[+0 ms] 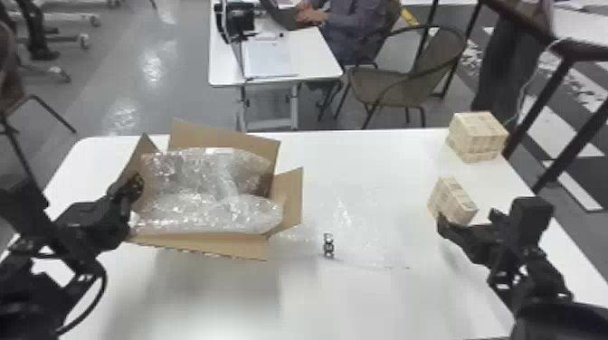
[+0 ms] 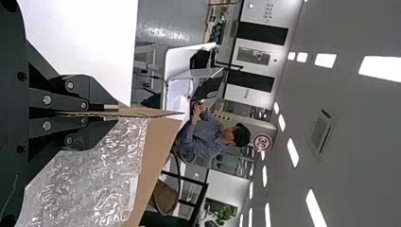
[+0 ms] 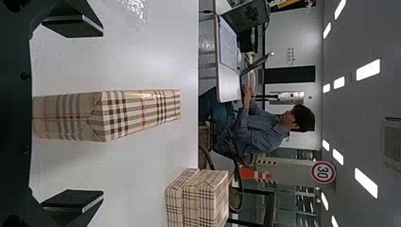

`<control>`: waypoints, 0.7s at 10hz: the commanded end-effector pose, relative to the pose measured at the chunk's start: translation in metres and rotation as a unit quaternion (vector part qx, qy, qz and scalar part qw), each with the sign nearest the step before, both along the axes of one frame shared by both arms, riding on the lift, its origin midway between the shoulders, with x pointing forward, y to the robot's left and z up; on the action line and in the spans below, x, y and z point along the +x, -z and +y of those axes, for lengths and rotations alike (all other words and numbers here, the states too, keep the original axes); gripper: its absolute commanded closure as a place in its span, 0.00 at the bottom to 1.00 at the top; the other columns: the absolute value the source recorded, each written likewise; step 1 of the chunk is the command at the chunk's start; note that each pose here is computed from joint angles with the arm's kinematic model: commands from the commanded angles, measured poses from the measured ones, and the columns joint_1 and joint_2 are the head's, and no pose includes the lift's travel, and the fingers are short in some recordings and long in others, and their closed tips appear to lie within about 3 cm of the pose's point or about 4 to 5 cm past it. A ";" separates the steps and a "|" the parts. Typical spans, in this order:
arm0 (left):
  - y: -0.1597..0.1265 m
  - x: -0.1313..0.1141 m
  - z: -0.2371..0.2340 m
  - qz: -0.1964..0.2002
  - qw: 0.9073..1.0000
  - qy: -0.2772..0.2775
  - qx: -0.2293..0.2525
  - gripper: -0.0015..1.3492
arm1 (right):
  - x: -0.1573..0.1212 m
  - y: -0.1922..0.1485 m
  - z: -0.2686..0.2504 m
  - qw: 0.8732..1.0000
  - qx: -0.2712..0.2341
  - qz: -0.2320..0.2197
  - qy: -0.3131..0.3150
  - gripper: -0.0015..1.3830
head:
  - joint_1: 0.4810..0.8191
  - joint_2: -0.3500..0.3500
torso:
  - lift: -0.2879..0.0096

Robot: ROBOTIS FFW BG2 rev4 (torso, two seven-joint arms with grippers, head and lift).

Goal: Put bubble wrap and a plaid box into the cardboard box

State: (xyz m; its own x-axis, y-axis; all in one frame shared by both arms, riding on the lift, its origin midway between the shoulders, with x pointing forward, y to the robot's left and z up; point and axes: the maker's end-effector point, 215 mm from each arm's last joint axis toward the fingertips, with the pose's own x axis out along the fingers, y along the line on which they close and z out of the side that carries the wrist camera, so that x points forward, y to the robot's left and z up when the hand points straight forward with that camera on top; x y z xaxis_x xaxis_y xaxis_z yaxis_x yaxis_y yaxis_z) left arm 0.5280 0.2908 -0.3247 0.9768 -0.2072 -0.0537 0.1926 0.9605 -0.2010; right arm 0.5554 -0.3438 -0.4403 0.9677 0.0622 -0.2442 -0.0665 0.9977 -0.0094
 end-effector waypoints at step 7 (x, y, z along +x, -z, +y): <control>0.005 -0.001 -0.008 0.002 1.000 0.008 -0.004 0.90 | 0.025 0.020 0.029 0.998 0.032 0.027 -0.044 0.63 | 0.63 0.44 | 0.61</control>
